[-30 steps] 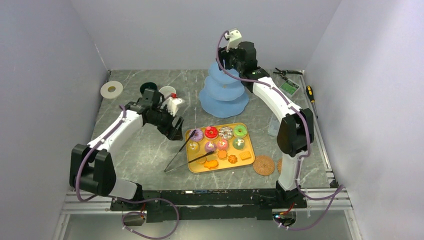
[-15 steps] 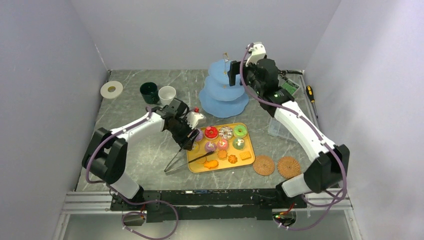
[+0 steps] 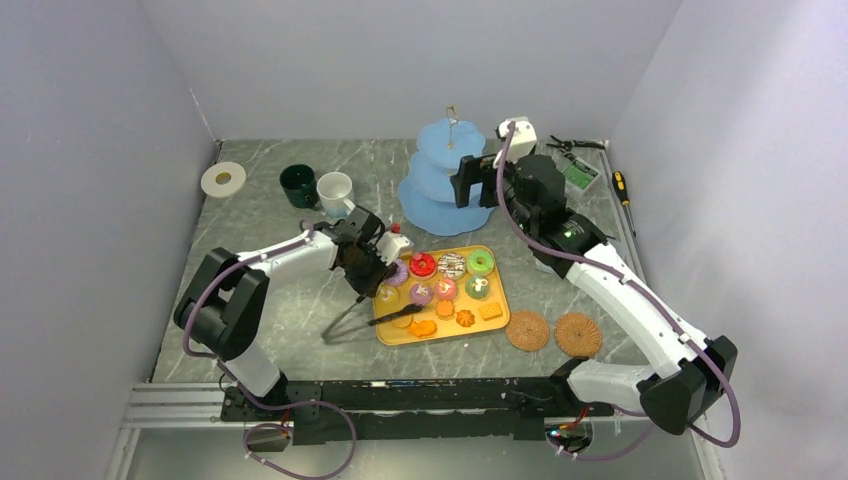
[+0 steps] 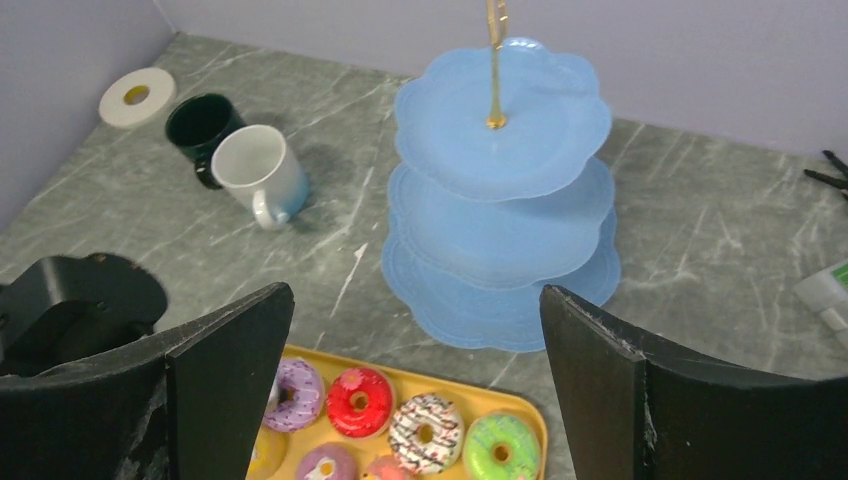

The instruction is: Serve the afternoon tea

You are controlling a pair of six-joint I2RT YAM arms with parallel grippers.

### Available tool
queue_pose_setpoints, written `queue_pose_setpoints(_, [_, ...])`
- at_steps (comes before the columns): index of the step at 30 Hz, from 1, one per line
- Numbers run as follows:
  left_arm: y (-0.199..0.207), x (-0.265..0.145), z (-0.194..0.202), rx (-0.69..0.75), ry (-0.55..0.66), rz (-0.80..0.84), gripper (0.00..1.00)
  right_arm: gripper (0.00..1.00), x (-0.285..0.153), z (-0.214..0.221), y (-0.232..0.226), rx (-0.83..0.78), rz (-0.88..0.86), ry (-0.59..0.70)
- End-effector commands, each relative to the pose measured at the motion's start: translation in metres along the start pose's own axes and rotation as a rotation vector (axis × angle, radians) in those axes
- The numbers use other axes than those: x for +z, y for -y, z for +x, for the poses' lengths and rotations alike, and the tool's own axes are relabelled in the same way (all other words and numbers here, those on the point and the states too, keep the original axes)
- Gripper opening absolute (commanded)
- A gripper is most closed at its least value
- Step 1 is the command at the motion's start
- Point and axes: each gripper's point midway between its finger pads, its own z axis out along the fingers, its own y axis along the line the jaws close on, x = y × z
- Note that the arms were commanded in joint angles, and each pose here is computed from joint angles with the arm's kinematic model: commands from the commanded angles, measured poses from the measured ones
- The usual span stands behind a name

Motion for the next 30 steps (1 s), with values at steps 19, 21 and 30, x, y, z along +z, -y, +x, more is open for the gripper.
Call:
queue_pose_setpoints(19, [0.024, -0.138, -0.081, 0.008, 0.303, -0.001, 0.03, 1.00, -0.052, -0.034, -0.051, 0.051, -0.085, 0.079])
queue_pose_setpoints(21, [0.026, -0.161, -0.090, -0.008, 0.344, 0.015, 0.03, 1.00, -0.060, -0.042, -0.055, 0.066, -0.114, 0.102])
queue_pose_setpoints(30, [0.044, -0.278, -0.131, -0.060, 0.698, 0.110, 0.03, 1.00, -0.084, -0.064, -0.084, 0.115, -0.303, 0.178])
